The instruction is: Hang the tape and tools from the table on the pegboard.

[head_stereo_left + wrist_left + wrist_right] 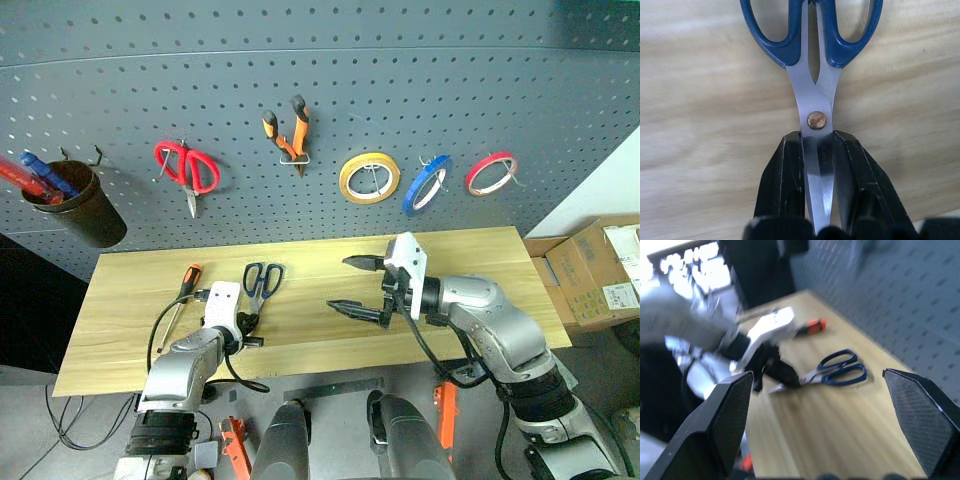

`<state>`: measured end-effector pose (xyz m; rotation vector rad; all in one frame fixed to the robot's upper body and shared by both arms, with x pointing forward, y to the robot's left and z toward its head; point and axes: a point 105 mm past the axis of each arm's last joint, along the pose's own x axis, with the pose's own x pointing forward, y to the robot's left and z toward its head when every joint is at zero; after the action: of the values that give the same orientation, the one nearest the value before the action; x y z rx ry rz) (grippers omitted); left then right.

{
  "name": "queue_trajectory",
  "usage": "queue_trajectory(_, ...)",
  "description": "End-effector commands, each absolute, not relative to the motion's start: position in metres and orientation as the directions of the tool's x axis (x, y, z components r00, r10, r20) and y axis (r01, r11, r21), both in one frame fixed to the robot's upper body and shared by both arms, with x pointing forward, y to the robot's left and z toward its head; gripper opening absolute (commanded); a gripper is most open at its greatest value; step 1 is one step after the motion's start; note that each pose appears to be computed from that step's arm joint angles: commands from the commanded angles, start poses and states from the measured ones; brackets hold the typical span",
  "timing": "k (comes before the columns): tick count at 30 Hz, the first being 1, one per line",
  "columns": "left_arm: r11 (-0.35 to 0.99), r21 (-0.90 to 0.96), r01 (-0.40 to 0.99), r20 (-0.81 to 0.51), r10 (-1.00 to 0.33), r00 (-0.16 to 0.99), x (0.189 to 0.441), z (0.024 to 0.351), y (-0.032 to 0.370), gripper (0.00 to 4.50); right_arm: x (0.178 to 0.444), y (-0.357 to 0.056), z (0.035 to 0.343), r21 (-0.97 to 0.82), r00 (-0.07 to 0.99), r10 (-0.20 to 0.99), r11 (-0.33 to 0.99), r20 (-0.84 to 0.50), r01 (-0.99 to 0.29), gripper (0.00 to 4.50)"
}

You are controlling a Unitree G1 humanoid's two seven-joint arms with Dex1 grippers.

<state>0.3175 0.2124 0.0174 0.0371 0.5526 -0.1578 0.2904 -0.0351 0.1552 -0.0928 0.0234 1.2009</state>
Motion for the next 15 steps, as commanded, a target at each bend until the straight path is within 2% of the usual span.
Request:
queue_trajectory(1, 0.986, 0.041, 0.161, -0.357, -0.136, 0.924, 0.326, 0.061, 0.215, 0.46, 0.284, -0.036, 0.175, -0.028, 0.374, 0.927, 0.375, 0.036, -0.927, 4.50)
queue_trajectory(6, 0.969, 0.139, 0.206, -0.205, -0.175, 0.963, 0.310, 0.085, 0.206, 0.46, 0.281, -0.038, 0.190, 0.038, 0.381, 0.914, 0.379, 0.140, -0.925, 4.50)
queue_trajectory(10, 0.971, 0.166, 0.174, -0.149, -0.150, 0.977, 0.301, 0.090, 0.211, 0.46, 0.283, -0.036, 0.200, 0.049, 0.366, 0.911, 0.363, 0.193, -0.930, 4.50)
queue_trajectory(15, 0.973, 0.222, 0.070, -0.022, -0.066, 0.998, 0.279, 0.107, 0.221, 0.46, 0.278, -0.035, 0.213, 0.067, 0.314, 0.911, 0.308, 0.268, -0.949, 4.50)
